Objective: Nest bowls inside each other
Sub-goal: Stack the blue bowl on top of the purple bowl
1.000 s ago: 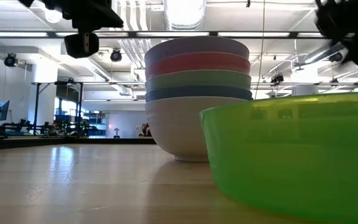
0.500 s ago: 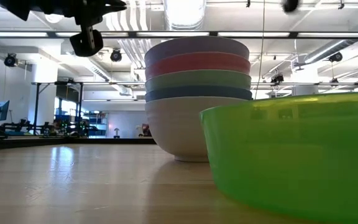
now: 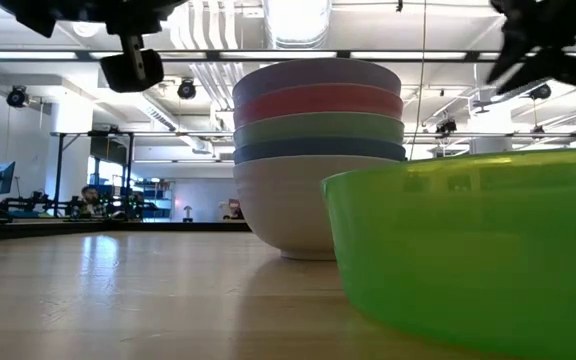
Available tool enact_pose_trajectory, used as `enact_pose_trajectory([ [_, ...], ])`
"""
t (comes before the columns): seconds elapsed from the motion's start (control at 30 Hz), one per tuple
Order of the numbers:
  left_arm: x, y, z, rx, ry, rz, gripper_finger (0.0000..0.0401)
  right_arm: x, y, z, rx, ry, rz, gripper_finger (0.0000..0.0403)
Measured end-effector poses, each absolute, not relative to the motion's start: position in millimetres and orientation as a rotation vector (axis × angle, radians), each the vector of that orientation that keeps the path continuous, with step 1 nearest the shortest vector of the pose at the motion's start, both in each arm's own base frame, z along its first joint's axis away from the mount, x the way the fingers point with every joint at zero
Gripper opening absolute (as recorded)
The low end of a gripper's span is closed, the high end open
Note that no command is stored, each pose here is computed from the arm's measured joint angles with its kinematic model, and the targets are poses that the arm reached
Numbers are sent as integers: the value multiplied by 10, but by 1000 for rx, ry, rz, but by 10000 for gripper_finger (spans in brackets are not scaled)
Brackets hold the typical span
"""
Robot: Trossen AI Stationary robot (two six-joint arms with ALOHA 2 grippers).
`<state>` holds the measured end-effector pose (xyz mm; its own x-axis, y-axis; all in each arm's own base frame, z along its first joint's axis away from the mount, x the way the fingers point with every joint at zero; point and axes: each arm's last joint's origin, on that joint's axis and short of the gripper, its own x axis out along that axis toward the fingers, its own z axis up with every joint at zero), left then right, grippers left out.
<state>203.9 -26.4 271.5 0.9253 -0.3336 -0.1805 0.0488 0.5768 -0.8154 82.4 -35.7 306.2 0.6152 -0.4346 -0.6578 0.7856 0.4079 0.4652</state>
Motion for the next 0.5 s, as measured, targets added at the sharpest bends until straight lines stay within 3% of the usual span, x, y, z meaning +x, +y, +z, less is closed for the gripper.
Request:
enact_pose_trajectory([
  [0.27,2103,-259,2666,-884,339,-204,1,934,-325,2890,853,1086,-702,127],
  [0.5,2181,-268,2662,-894,299,-225,2,1311,-428,2542,796,1425,-566,143],
])
